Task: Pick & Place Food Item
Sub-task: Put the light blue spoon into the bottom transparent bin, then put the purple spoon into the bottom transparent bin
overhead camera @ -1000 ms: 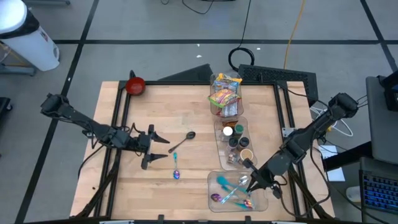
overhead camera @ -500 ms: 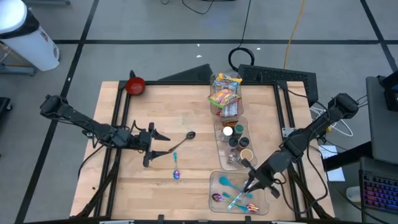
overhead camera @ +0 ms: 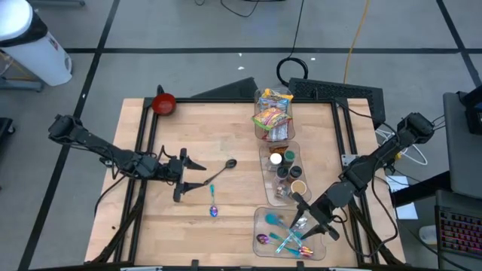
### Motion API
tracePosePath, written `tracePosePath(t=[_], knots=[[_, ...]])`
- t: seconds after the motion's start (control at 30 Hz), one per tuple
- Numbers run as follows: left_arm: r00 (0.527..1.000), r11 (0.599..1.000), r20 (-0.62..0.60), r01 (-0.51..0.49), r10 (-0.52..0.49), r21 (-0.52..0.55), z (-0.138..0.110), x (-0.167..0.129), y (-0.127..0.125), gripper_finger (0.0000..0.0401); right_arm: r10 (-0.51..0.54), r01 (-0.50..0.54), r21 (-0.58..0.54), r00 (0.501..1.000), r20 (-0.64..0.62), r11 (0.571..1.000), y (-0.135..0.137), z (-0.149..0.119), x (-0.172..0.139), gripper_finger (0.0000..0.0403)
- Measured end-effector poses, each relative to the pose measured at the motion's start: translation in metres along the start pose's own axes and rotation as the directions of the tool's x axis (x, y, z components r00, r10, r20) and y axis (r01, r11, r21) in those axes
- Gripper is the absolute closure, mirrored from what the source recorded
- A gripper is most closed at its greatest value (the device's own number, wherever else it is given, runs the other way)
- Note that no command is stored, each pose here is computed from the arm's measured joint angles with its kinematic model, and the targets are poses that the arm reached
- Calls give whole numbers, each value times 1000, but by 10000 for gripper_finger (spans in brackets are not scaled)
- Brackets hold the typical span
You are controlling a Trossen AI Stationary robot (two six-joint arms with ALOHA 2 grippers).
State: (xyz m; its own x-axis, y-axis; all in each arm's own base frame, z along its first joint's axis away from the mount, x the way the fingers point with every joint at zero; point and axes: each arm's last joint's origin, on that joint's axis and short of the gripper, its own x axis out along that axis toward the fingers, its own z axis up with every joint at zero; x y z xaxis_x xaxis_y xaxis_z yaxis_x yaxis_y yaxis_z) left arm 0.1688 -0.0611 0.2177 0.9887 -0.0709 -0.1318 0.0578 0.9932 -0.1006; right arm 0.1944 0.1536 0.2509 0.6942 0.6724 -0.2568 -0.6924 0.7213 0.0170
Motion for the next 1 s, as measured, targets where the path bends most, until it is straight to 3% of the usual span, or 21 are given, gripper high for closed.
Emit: tracePosePath(t=[0.4,0.57,0.7,0.87,1.0], knots=[[1000,1000,0,0,0,-16,0,0,0,118,-3,10,-69,994,108,998,0,10,0,147],[1000,992,-17,-5,3,-125,-3,3,-1,118,-2,50,-186,968,250,981,0,24,-3,151],[997,973,-79,-30,12,-229,-14,13,-2,118,-4,92,-263,948,318,960,0,31,-5,153],[982,967,-183,-80,36,-241,-26,28,-5,119,-10,116,-284,937,349,952,-2,34,-6,153],[937,947,-330,-205,117,-246,-22,44,-4,119,-15,129,-297,934,357,946,-2,35,-8,153]])
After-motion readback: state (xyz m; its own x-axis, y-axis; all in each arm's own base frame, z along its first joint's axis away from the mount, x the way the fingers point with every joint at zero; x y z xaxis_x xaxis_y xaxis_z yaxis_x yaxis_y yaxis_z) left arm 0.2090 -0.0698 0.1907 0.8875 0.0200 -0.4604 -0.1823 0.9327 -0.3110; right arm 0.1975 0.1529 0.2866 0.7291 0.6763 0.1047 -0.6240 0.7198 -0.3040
